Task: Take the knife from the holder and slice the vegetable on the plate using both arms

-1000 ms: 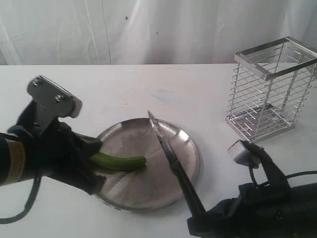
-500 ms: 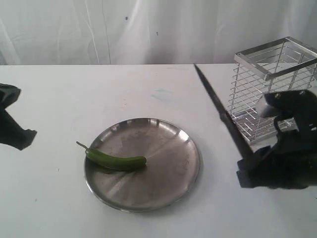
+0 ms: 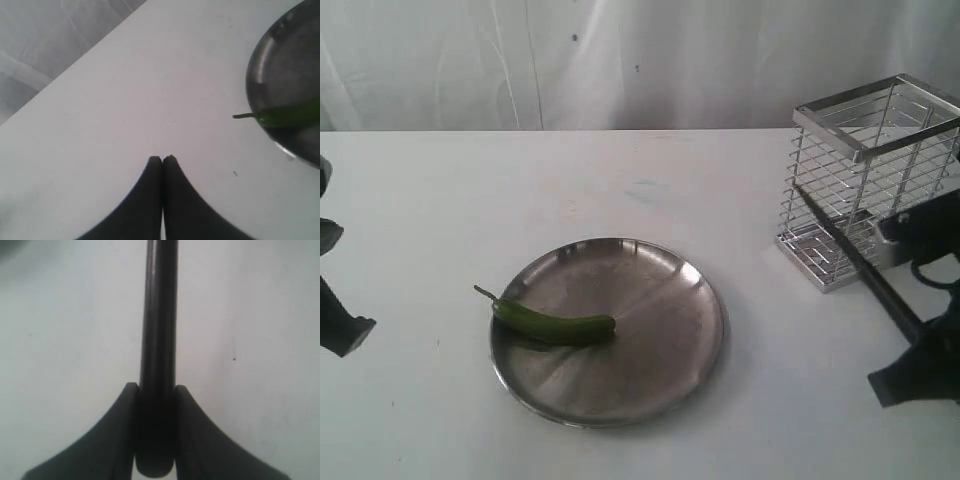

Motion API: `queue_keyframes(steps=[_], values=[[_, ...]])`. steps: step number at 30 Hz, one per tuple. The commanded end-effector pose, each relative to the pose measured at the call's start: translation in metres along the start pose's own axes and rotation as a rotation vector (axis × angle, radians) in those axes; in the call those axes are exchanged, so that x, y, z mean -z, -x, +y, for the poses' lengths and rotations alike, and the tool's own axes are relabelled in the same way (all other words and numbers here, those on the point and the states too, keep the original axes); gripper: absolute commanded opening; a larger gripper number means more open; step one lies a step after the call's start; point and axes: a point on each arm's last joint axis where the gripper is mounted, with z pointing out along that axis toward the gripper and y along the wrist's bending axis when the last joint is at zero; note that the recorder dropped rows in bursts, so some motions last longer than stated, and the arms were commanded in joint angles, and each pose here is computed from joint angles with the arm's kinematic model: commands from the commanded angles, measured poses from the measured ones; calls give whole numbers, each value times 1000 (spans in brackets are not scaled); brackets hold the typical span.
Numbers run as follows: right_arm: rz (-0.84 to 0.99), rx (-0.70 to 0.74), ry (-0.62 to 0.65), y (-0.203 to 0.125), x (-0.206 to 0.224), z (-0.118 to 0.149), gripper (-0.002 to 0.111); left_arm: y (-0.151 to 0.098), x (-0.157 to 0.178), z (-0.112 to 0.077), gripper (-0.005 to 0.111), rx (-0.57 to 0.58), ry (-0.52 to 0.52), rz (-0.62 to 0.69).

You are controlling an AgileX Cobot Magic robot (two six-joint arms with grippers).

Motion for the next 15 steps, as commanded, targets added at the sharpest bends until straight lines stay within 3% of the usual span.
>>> queue_keyframes(steps=[1, 6, 9, 13, 15], values=[[44, 22, 50, -5, 5, 18, 0, 4, -1, -6, 0, 1, -49, -55], [65, 39, 207, -4, 2, 59, 0, 15, -10, -16, 0, -78, -94, -151], [115, 64, 209, 4, -10, 85, 0, 20, -20, -27, 0, -150, -121, -178], [203, 117, 186, 25, -33, 119, 0, 21, -41, -30, 0, -86, -40, -147], [217, 152, 185, 39, -42, 137, 0, 22, -52, -26, 0, 37, 8, -167]])
